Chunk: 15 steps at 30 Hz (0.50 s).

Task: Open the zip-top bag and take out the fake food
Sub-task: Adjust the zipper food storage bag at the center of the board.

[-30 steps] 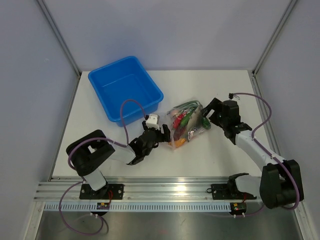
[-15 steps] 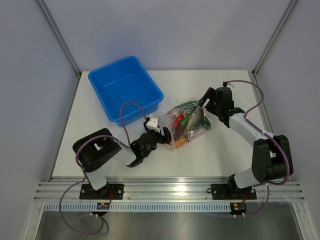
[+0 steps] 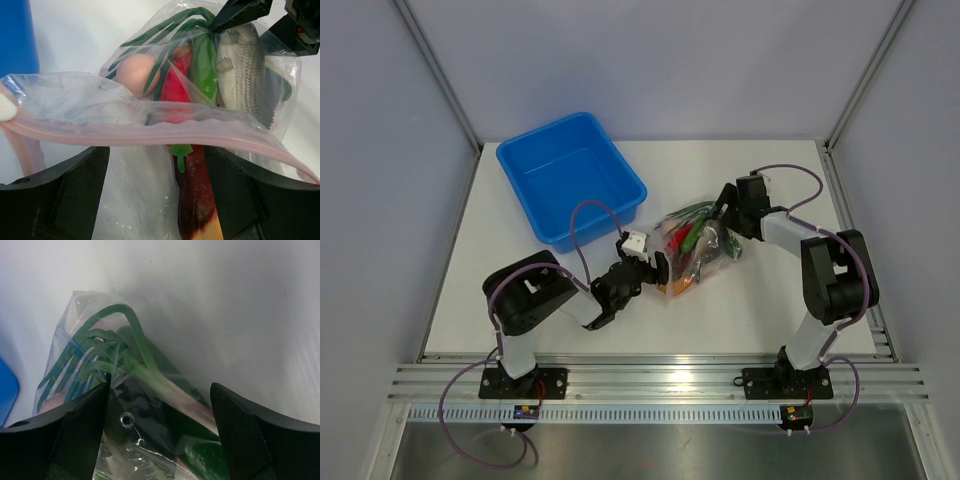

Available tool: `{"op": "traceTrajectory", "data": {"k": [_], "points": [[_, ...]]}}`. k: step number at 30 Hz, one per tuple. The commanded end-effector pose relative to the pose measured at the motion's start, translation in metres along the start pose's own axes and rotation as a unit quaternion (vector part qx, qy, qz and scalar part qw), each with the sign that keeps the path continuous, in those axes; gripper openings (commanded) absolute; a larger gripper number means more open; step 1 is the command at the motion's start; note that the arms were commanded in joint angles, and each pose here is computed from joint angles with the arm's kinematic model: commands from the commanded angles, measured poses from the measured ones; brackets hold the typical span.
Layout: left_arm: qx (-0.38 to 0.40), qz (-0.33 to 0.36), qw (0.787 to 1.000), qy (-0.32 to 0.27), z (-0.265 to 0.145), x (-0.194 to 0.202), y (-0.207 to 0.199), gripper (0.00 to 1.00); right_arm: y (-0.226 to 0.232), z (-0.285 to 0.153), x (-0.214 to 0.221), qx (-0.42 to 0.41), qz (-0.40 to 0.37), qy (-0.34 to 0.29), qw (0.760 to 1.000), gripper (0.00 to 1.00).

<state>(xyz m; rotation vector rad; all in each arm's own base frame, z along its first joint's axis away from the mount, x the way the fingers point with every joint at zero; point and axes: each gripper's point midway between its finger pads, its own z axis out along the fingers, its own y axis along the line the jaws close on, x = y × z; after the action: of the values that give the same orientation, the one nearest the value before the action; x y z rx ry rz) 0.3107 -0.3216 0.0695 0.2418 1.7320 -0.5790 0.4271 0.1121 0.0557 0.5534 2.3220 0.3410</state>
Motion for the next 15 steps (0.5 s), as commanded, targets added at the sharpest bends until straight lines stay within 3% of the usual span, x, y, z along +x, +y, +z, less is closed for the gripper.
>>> {"op": "traceTrajectory", "data": {"k": [1,11,15], "points": [[0.018,-0.016,0.998,-0.055,0.011,-0.028,-0.012,0.80,0.023,0.000,-0.003,-0.035,-0.014,0.008,0.999,0.87],[0.023,-0.004,0.998,-0.055,0.017,-0.025,-0.015,0.79,0.035,-0.005,0.010,-0.075,-0.018,0.037,0.996,0.73],[0.043,0.001,0.998,-0.046,0.024,-0.020,-0.024,0.66,0.035,-0.004,0.012,-0.076,-0.019,0.041,0.996,0.68]]}}
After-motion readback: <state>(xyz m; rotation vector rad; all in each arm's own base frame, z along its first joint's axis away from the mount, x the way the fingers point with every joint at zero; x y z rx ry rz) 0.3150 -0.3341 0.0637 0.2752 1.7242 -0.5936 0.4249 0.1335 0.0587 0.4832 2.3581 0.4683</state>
